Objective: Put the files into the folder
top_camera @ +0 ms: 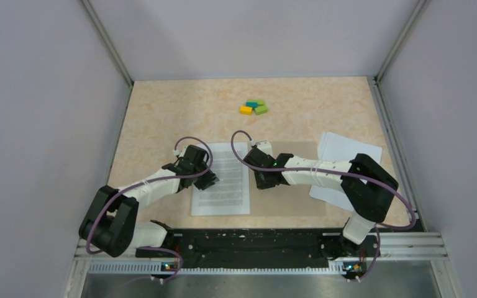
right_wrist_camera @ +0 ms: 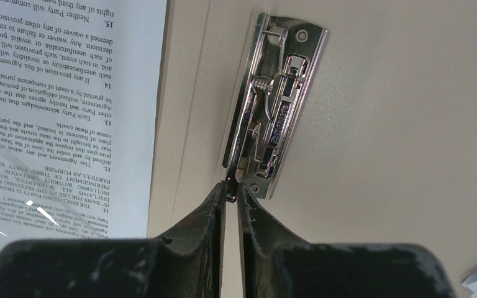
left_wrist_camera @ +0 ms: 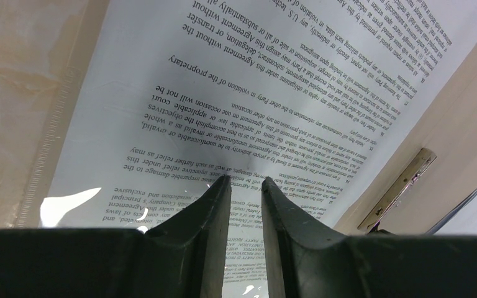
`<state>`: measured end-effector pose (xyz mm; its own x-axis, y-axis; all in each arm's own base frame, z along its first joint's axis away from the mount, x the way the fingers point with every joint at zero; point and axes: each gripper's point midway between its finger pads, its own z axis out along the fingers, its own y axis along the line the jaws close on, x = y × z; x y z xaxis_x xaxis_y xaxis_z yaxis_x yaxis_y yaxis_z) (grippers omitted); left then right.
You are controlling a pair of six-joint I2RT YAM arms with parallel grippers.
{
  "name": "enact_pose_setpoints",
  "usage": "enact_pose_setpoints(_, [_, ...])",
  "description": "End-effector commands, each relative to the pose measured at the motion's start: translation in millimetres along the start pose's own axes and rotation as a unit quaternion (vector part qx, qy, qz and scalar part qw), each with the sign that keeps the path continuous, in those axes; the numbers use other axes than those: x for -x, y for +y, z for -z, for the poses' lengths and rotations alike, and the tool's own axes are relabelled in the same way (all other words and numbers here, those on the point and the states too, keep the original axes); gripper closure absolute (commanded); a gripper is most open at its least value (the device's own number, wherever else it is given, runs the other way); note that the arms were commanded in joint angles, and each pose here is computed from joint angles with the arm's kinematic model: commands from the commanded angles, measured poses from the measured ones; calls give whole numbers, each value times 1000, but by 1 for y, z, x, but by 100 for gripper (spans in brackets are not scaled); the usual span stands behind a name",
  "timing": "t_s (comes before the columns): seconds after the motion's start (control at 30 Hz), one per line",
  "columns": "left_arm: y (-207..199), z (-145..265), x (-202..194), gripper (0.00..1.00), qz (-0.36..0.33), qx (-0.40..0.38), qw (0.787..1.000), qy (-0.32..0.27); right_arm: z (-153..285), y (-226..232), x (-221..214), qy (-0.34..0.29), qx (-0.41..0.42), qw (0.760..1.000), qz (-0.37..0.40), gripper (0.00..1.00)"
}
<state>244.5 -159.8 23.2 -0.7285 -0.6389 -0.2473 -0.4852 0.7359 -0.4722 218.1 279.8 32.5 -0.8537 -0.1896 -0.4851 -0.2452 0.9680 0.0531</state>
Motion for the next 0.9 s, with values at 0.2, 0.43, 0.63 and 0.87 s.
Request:
enact_pose_setpoints(0.2, [52,-9,-7,69,-8,100,995,0,-4,1,-3,0,-17,1000,10,88])
enact_pose_setpoints(0.43, [58,-12,-10,68,-7,115,993,7,-13,-16,-20,20,-48,998,20,91])
enact_pose_setpoints(0.63, [63,-14,-10,68,0,127,992,10,-17,-35,-35,36,-86,995,34,94])
enact_pose_setpoints(0.87, [71,-13,-6,68,9,148,989,7,-23,-51,-51,52,-122,990,42,95])
